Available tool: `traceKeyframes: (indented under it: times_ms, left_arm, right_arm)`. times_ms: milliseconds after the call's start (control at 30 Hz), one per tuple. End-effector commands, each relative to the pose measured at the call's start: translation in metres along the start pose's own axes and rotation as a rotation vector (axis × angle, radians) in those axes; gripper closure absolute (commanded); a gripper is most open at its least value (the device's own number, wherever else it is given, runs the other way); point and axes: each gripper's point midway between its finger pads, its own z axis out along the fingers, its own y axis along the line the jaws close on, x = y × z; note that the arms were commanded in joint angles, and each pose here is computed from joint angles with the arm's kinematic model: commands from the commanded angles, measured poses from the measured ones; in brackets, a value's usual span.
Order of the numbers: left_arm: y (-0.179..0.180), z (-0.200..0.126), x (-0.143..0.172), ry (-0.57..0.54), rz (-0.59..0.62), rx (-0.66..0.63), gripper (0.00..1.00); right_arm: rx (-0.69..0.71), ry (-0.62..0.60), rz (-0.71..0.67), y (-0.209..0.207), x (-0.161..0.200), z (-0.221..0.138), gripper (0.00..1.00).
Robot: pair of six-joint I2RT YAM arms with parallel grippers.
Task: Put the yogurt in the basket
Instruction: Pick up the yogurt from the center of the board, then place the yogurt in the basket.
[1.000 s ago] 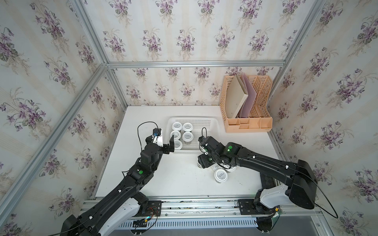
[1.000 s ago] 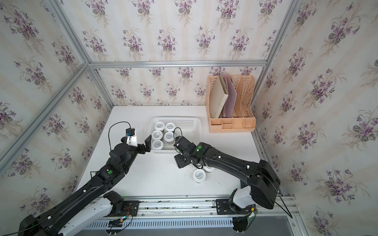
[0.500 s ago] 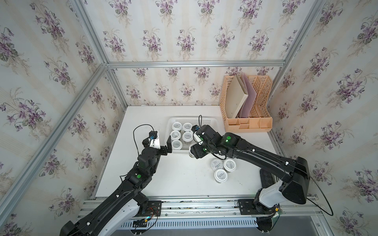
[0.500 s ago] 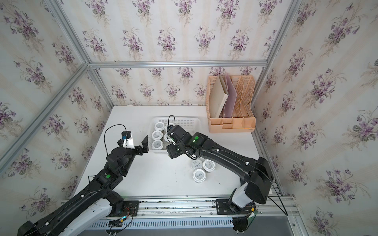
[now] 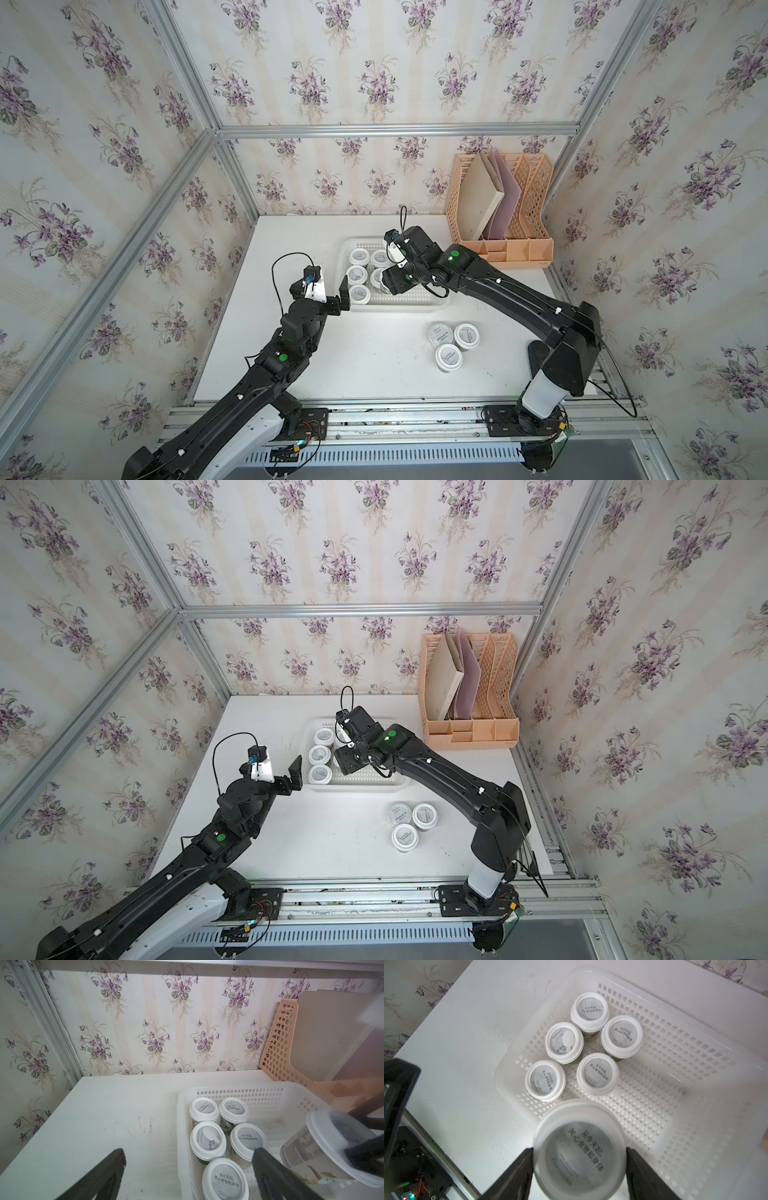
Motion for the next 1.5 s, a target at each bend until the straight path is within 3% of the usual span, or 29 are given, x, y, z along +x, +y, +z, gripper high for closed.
traceKeyframes:
  times_ms: [0, 333, 1467]
  left_arm:
    - [-0.001, 0.000, -0.008, -0.026, -0.010, 0.000, 0.01]
    - [-0.001, 0.001, -0.008, -0.023, -0.005, -0.001, 0.01]
    - [-0.002, 0.004, -0.006, -0.014, 0.000, 0.002, 0.01]
  right_arm:
    - [0.005, 0.035, -0.031, -0.003, 0.001, 0.008, 0.29]
    - [0.001, 0.098, -0.046, -0.002, 0.011, 0.043, 0.29]
    - [-0.032, 0.191, -0.040, 0.002, 0.038, 0.087, 0.31]
